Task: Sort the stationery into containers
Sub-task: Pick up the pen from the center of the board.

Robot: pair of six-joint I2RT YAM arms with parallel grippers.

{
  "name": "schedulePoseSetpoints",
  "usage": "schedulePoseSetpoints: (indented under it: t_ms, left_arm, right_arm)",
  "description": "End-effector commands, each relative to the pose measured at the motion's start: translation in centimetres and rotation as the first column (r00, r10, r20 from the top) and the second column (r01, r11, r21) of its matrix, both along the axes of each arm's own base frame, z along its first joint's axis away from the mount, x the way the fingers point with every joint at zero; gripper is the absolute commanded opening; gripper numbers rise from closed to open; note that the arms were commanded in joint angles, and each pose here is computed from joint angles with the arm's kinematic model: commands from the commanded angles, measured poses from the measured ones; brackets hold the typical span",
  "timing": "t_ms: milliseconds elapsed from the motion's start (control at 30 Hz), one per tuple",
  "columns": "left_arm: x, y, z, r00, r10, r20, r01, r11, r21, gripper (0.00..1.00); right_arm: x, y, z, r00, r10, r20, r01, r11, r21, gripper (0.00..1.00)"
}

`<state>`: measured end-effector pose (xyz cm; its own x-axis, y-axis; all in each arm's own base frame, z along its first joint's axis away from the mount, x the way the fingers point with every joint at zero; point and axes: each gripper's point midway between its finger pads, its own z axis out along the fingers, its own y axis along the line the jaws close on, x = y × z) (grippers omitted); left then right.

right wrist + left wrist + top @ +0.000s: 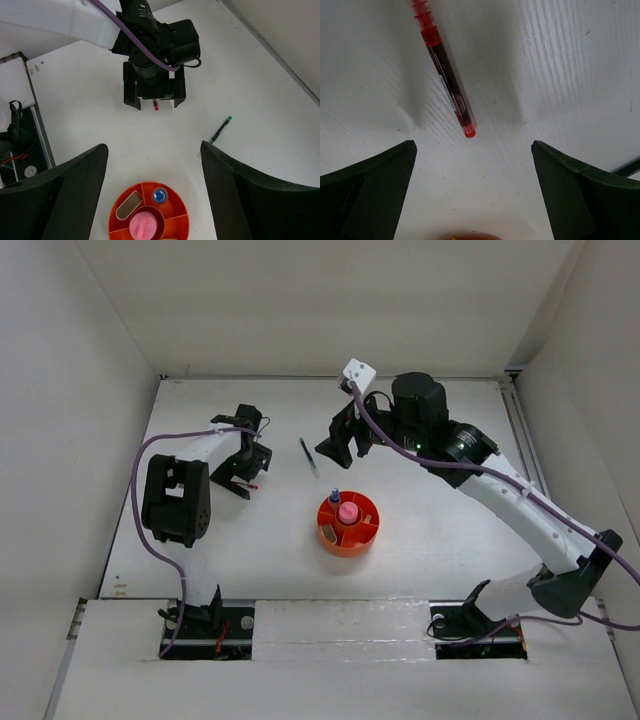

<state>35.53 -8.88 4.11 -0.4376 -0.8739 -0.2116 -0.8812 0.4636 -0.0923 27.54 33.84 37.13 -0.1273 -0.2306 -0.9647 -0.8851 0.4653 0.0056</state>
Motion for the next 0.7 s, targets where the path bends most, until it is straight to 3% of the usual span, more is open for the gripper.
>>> schedulePoseSetpoints:
  t_ms: [0, 667]
  left_arm:
    - [0.5, 0.8, 0.4, 0.996, 0.085, 0.026, -0.086, 0.996, 0.026, 0.99]
    - [-1.4, 3.5, -2.4, 0.984, 0.168, -0.053, -0.162, 0.981, 0.102, 0.86]
  right_arm:
    - [-1.0, -0.8, 2.4, 0.998, -0.008, 0.068, 0.005, 0.999, 0.047, 0.81]
    - [-0.8, -0.8, 1.7, 0.998, -0.014, 0.069, 0.012, 0.999, 0.032, 0.81]
